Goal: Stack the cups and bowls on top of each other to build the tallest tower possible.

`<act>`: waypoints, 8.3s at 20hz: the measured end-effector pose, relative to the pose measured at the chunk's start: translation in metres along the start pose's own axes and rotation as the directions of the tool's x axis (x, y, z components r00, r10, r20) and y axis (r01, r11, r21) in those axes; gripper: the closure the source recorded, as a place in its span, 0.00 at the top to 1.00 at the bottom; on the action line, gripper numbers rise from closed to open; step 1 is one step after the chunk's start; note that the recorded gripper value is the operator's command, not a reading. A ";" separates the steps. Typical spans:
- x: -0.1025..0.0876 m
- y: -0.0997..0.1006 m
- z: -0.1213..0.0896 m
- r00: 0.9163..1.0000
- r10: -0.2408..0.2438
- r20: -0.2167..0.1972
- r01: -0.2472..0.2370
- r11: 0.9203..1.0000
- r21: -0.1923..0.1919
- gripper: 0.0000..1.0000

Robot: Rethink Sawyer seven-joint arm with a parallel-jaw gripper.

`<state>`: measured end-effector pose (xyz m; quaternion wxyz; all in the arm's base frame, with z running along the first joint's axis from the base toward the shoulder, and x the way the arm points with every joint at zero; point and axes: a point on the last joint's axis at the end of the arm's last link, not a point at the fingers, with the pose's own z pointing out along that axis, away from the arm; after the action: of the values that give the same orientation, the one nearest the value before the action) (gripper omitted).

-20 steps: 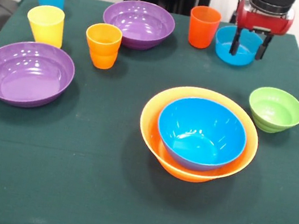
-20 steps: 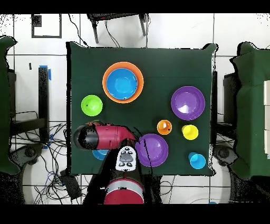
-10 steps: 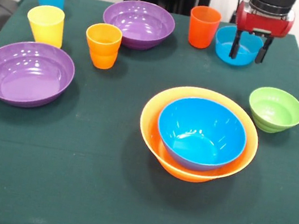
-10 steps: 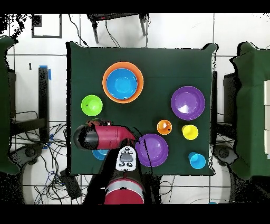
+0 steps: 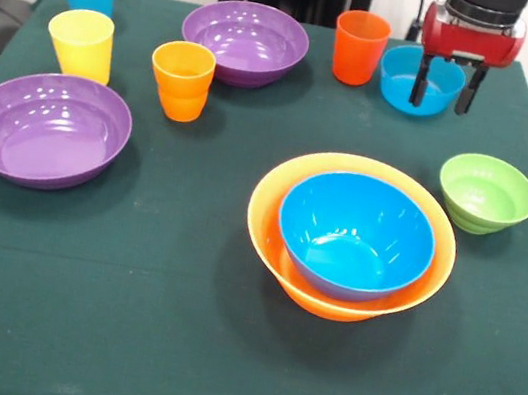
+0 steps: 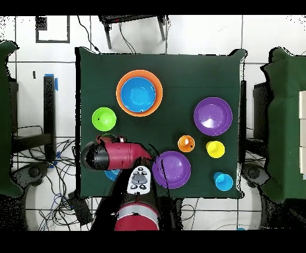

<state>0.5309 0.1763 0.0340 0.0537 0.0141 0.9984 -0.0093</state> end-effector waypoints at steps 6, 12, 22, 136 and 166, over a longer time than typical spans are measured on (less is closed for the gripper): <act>0.000 0.000 0.000 1.000 0.001 0.000 -0.001 1.000 -0.001 1.00; -0.004 -0.004 -0.002 1.000 0.009 0.006 -0.009 1.000 -0.002 1.00; 0.007 -0.005 -0.005 1.000 0.012 -0.012 -0.012 1.000 -0.002 1.00; 0.128 0.055 0.031 0.996 -0.071 -0.053 0.077 0.990 0.115 1.00; 0.112 0.043 0.024 0.999 -0.035 -0.032 0.039 0.993 0.112 1.00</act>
<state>0.4234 0.2223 -0.0022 0.0376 -0.0012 0.9971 -0.0666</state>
